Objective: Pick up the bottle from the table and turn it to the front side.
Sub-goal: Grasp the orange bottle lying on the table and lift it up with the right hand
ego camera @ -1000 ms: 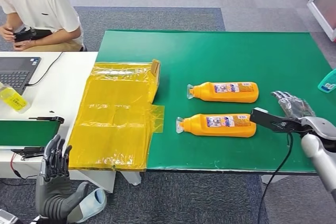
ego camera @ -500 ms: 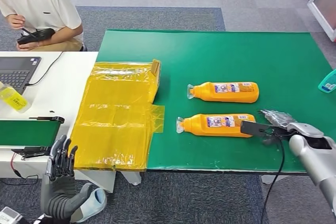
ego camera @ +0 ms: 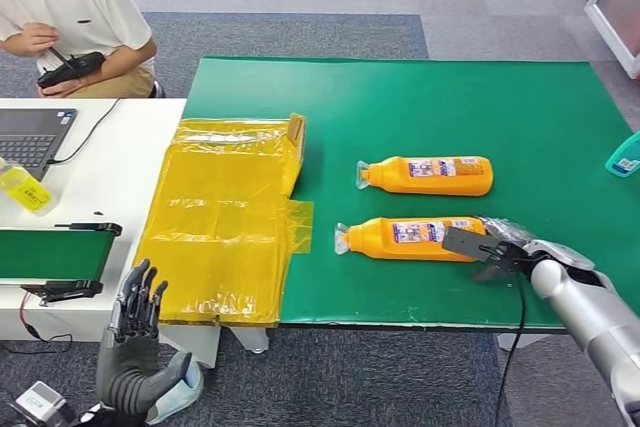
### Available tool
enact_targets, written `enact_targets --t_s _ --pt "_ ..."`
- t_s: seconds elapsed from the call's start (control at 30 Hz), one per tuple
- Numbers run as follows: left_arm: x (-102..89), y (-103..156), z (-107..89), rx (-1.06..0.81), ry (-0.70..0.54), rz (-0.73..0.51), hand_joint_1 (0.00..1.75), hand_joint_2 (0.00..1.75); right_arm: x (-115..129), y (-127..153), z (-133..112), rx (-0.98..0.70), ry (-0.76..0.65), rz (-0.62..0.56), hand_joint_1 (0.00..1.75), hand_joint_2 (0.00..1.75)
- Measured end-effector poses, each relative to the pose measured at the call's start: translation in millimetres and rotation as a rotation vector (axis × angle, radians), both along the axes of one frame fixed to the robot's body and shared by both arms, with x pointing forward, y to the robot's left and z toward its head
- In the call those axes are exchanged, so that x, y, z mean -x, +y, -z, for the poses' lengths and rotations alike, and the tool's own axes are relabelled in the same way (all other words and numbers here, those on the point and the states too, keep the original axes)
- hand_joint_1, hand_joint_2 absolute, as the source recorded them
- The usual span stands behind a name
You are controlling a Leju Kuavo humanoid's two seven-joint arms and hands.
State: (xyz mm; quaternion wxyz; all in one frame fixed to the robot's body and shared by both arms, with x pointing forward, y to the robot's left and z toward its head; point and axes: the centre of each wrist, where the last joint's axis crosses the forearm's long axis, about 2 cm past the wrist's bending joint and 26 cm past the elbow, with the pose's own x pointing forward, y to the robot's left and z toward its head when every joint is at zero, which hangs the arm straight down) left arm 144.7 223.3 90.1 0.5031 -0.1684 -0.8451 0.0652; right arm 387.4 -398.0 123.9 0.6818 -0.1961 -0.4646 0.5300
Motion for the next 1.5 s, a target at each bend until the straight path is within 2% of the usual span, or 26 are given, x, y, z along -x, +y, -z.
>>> enact_targets --t_s 0.5,0.83,1.5 --pt "-2.9 -14 12.4 0.013 0.039 0.052 0.0 1.75 9 19 27 -0.058 -0.048 0.076 0.0 1.75" --pt "-3.0 -15 14.8 0.015 0.039 0.06 0.0 1.75 1 38 26 -0.055 -0.053 0.066 0.0 1.75" --pt "-1.4 -11 16.5 0.007 0.051 0.031 0.0 1.75 -15 59 9 0.007 -0.104 0.041 0.0 1.75"
